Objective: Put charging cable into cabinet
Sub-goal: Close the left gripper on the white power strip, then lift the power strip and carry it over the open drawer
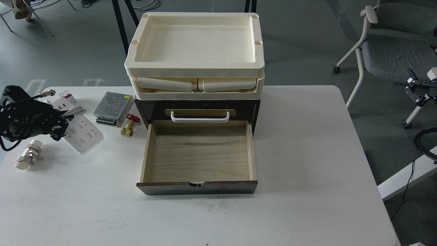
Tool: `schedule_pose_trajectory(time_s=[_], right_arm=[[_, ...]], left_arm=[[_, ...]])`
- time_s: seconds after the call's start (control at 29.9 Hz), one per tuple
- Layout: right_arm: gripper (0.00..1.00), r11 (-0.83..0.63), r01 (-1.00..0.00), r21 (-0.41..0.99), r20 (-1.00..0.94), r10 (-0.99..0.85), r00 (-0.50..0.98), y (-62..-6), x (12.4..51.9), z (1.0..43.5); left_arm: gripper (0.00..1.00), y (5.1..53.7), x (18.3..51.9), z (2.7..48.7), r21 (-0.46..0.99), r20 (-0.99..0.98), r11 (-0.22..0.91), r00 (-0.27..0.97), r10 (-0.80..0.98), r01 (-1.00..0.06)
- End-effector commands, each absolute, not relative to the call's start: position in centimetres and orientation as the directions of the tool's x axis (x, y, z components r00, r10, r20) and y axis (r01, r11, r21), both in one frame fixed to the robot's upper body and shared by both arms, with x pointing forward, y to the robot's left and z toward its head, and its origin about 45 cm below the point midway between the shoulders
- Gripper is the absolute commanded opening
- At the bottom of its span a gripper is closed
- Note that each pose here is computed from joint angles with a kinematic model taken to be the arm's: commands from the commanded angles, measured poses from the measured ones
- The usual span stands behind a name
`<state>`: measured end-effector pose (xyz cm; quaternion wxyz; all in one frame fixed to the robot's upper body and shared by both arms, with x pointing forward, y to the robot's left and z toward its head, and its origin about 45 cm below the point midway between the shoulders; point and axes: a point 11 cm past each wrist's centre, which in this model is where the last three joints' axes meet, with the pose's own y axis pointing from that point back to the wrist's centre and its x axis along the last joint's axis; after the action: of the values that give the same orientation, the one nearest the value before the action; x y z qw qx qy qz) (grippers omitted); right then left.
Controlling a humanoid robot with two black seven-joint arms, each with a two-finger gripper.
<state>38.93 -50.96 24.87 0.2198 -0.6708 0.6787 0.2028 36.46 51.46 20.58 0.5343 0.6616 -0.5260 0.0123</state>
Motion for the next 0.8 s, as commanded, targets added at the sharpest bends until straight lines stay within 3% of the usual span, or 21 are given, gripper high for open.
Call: schedule_pose_trajectory(time_s=[0.0, 0.17, 0.33, 0.54, 0.77], right_arm=[[1.00, 0.019, -1.000, -0.022, -0.570, -0.821, -0.003, -51.0, 39.0, 24.9], [1.00, 0.019, -1.000, -0.021, -0.571, -0.821, -0.004, -51.0, 38.9, 24.9], [1.00, 0.018, -1.000, -0.020, -0.572, -0.820, -0.003, -50.9, 38.9, 24.9], [1.00, 0.037, -0.999, -0.016, -0.563, -0.826, -0.022, -51.7, 38.7, 24.9], [1.00, 0.062, -0.998, -0.007, -0.548, -0.835, -0.048, -52.8, 38.3, 24.9]], left_arm=[[0.00, 52.1, 34.9, 24.3, 0.651, 0.644, 0.159, 0.429, -0.633, -0.742], [0.00, 50.9, 30.7, 29.4, 0.630, 0.724, 0.223, 0.458, -0.515, -0.744], [0.00, 45.3, 27.0, 30.7, 0.647, 0.762, 0.373, 0.559, -0.328, -0.665], [0.00, 38.2, 27.1, 29.5, 0.553, 0.740, 0.590, 0.672, -0.024, -0.588], [0.00, 31.2, 28.5, 26.7, 0.395, 0.600, 0.751, 0.768, 0.225, -0.529]])
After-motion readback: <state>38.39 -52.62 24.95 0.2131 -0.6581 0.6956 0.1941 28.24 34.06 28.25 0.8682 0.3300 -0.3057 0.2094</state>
